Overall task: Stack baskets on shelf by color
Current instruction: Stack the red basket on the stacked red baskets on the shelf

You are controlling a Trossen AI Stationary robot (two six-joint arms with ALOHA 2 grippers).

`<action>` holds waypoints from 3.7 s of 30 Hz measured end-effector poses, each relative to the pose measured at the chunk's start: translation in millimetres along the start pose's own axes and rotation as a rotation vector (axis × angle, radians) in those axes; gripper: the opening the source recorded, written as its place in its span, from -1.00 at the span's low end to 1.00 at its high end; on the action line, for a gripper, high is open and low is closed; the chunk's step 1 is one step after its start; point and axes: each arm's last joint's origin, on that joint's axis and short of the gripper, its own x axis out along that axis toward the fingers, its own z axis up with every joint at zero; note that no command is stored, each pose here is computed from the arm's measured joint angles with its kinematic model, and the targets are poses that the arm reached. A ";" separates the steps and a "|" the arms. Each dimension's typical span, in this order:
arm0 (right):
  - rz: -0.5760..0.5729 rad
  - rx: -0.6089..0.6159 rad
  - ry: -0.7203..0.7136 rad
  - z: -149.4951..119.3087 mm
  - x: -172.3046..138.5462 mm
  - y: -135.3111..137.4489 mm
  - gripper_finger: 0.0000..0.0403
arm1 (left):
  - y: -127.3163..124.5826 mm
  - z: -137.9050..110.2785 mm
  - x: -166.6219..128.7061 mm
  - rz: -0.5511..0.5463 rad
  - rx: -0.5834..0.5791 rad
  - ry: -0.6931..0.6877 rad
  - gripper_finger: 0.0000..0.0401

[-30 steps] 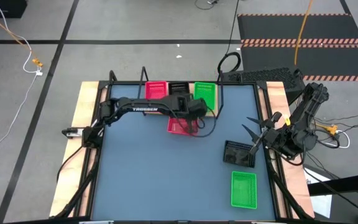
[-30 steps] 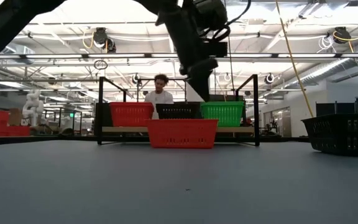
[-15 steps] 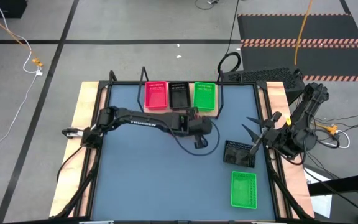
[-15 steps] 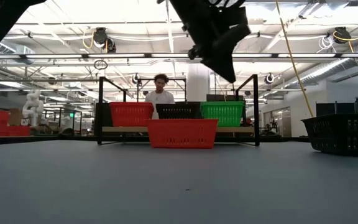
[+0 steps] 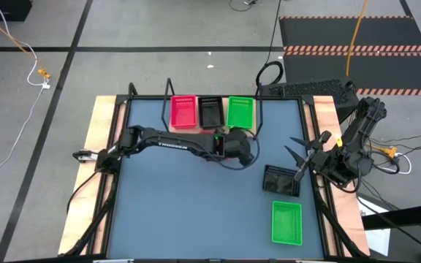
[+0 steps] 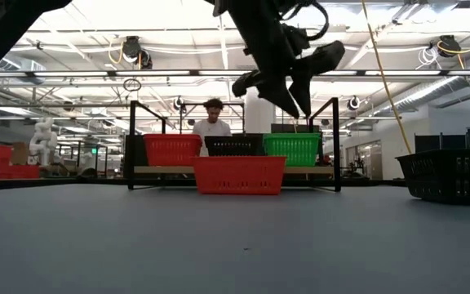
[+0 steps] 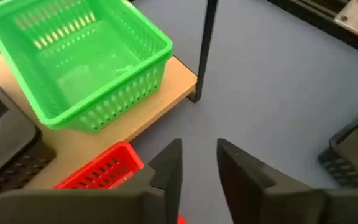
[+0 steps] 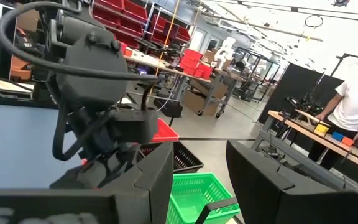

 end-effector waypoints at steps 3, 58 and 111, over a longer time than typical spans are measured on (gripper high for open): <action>0.000 -0.001 0.000 0.0 0.0 0.0 -0.30 | -0.2 -4.8 5.4 0.016 -0.049 0.017 -0.32; -0.001 0.000 0.000 1.9 0.0 -0.6 -0.30 | -26.4 -51.8 -80.7 -0.046 0.238 0.300 -0.95; -0.070 -0.227 -0.001 1.0 27.2 -5.1 -0.30 | 226.8 -31.3 -81.0 -0.003 0.903 0.134 -0.86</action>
